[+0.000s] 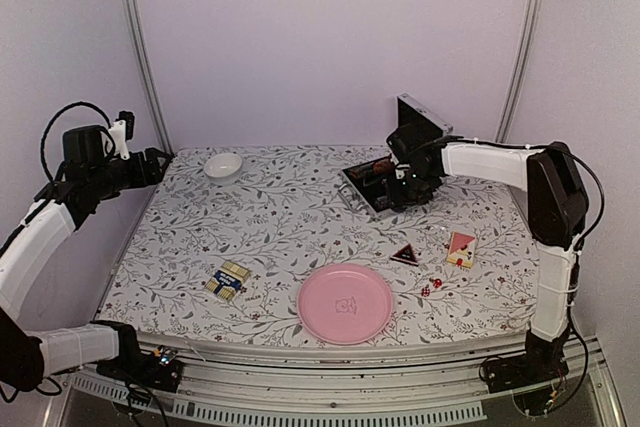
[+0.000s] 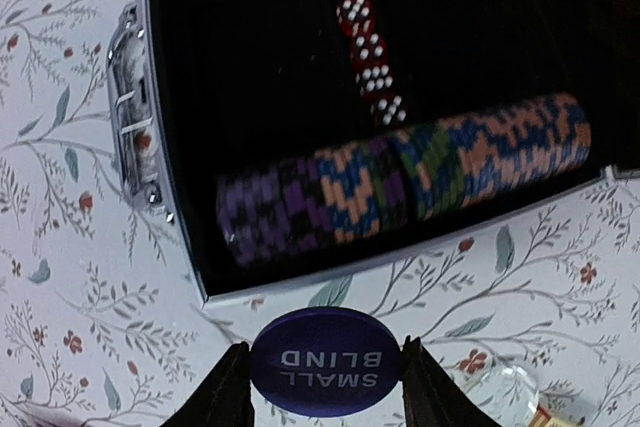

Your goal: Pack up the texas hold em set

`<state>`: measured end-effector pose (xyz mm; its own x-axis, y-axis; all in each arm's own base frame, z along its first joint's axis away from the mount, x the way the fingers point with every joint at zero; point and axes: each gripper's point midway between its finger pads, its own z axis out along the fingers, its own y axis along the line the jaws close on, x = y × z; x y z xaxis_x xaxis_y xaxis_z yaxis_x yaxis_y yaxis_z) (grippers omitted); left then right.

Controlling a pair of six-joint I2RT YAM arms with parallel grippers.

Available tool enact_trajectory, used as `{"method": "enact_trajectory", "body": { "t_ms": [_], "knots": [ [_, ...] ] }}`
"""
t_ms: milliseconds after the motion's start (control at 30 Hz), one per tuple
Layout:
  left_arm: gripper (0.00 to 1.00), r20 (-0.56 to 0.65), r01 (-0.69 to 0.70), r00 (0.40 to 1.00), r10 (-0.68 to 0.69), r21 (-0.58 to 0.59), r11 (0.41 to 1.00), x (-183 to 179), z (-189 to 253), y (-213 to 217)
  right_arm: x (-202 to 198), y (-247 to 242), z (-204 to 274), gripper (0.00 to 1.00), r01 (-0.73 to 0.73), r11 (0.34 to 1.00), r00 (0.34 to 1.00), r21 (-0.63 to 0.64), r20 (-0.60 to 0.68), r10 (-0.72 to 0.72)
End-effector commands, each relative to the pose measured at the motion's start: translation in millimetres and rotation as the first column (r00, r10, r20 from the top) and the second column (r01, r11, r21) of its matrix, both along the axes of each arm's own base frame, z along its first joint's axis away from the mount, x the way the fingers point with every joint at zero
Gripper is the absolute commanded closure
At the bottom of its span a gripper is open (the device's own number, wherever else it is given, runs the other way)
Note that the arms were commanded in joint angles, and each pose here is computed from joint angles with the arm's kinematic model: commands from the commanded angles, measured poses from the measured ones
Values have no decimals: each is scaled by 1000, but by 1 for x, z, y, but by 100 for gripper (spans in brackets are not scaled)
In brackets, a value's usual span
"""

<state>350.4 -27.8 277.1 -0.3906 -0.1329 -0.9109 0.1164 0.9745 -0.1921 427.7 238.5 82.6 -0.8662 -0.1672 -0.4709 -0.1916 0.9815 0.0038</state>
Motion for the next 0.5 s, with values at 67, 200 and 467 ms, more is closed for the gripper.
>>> {"method": "enact_trajectory", "body": {
  "t_ms": [67,200,467],
  "knots": [
    [17,10,-10,1000,10,13,1000,1,3,4,76,3,16,53,-41,998,993,37,116,37],
    [17,3,-21,1000,21,20,1000,2,0,7,110,17,13,53,-79,994,987,75,149,67],
    [17,-17,-21,1000,22,20,1000,6,-7,7,128,37,-20,53,-145,984,983,107,127,131]
  ]
}}
